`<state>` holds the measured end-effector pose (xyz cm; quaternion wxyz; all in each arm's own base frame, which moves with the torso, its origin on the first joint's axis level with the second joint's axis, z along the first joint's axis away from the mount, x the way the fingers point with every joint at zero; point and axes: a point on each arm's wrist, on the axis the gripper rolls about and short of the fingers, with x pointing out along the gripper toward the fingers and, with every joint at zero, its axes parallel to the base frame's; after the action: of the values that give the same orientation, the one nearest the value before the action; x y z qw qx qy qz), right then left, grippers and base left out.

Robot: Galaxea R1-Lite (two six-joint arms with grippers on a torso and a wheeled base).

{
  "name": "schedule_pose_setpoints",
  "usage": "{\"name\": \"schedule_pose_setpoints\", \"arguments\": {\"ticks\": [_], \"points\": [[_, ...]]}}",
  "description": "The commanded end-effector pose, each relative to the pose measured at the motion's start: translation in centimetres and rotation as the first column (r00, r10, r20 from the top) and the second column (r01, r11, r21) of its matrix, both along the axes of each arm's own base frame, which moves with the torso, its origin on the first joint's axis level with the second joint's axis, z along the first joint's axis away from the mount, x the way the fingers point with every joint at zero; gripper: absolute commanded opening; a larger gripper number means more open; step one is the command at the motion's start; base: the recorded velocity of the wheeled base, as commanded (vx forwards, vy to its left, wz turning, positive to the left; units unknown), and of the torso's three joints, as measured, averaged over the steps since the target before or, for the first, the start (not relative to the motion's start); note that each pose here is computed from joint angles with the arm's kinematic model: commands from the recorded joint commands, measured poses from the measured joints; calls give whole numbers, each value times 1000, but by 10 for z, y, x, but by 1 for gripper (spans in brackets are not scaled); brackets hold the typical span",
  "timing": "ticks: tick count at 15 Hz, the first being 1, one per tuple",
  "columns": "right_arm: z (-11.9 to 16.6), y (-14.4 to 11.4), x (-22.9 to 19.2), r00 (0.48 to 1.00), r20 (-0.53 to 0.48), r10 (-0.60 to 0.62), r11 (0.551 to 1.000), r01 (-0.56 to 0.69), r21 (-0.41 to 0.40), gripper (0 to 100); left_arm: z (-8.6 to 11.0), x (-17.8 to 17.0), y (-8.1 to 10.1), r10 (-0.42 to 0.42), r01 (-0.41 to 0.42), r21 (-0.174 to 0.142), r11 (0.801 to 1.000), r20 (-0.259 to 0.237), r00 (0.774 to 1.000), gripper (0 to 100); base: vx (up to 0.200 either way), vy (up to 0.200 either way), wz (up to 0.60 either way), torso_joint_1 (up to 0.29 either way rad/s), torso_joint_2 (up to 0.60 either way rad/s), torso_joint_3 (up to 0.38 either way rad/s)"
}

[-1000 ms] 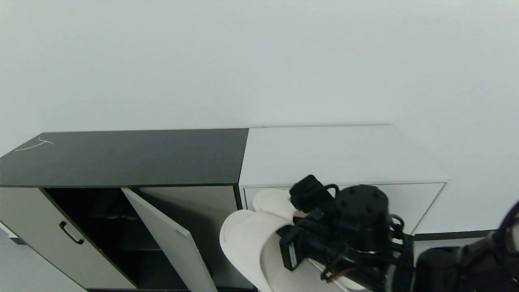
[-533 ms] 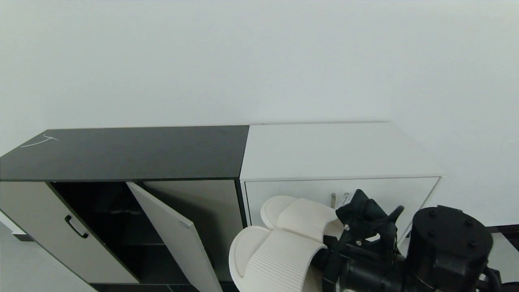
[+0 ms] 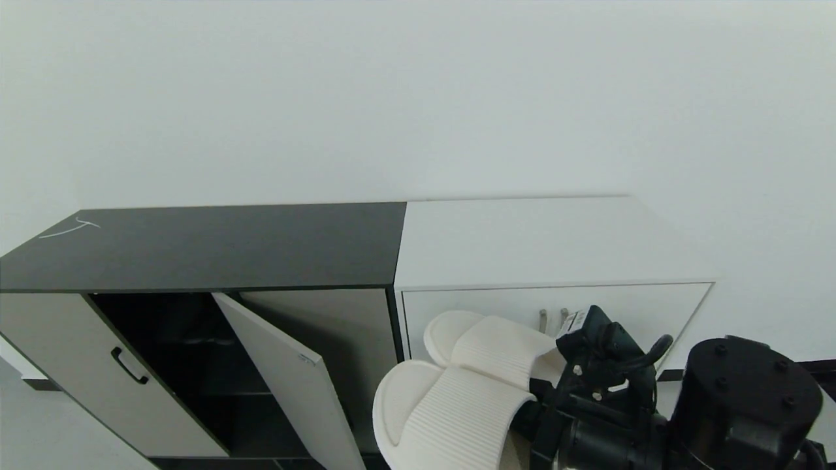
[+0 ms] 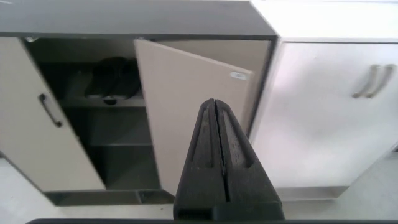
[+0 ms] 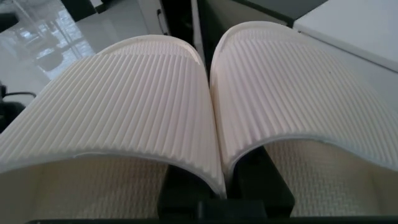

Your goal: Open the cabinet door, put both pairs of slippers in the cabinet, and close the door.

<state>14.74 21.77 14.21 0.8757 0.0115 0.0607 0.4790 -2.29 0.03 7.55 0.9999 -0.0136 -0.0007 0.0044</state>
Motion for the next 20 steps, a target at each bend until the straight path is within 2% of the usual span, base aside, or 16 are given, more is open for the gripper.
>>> {"name": "schedule_pose_setpoints", "arguments": {"ticks": [1, 20], "points": [[-1, 1, 0, 1000, 1, 3, 1000, -3, 0, 0, 0, 0, 0, 0, 0, 0, 1000, -1, 1000, 0, 0, 200, 0, 17, 2, 2], [-8, 0, 1, 1000, 9, -1, 999, 1, -43, 0, 0, 0, 0, -1, 1, 3, 1000, -1, 1000, 0, 0, 200, 0, 3, 3, 4]]}}
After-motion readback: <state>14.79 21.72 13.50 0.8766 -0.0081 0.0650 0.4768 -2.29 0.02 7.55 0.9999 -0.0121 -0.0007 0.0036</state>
